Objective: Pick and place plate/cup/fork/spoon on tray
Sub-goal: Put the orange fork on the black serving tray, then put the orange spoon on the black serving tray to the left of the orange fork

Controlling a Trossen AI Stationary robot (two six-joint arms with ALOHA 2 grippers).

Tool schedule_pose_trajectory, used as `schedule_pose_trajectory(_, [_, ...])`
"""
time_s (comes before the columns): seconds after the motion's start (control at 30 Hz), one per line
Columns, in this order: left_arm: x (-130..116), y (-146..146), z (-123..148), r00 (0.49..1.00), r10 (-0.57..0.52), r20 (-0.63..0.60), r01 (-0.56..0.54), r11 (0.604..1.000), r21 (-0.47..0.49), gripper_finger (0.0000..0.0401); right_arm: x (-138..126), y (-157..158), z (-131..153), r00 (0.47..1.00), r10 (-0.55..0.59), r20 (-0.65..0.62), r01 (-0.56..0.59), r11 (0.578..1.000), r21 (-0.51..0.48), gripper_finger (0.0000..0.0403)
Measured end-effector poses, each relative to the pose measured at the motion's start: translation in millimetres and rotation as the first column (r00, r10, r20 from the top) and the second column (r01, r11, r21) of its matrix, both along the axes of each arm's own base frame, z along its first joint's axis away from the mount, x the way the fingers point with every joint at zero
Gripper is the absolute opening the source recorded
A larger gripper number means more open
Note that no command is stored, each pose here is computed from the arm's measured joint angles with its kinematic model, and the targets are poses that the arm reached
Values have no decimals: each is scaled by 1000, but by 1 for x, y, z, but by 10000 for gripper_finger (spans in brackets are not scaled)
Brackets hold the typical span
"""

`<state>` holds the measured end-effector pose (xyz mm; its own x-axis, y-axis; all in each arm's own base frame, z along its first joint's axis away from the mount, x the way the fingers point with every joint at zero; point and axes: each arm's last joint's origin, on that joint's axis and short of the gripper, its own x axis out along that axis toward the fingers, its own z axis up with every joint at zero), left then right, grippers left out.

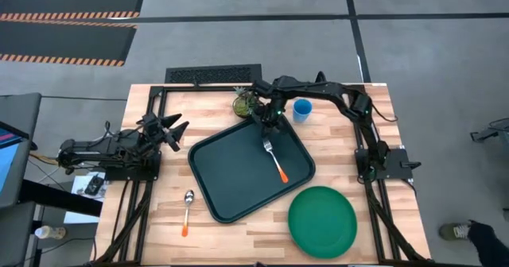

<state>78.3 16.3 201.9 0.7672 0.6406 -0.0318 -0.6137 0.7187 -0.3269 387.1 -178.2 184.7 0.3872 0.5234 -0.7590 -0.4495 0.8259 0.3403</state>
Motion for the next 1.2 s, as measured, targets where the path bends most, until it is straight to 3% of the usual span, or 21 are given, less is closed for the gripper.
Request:
schedule_pose_trajectory(0.67, [0, 0, -1, 1000, 7, -13, -7, 1000, 1, 254, 2, -6, -3, 999, -46, -4, 45, 999, -25, 22])
schedule_pose_trajectory(0.9, [0, 0, -1, 1000, 7, -12, -7, 1000, 0, 254, 5, 1, -4, 998, -41, -41, 36, 993, -108, 59])
schedule_pose_trajectory(1.2, [0, 0, -1, 1000, 7, -7, -7, 1000, -7, 254, 10, 2, 2, 997, -61, -42, 55, 989, -134, 83])
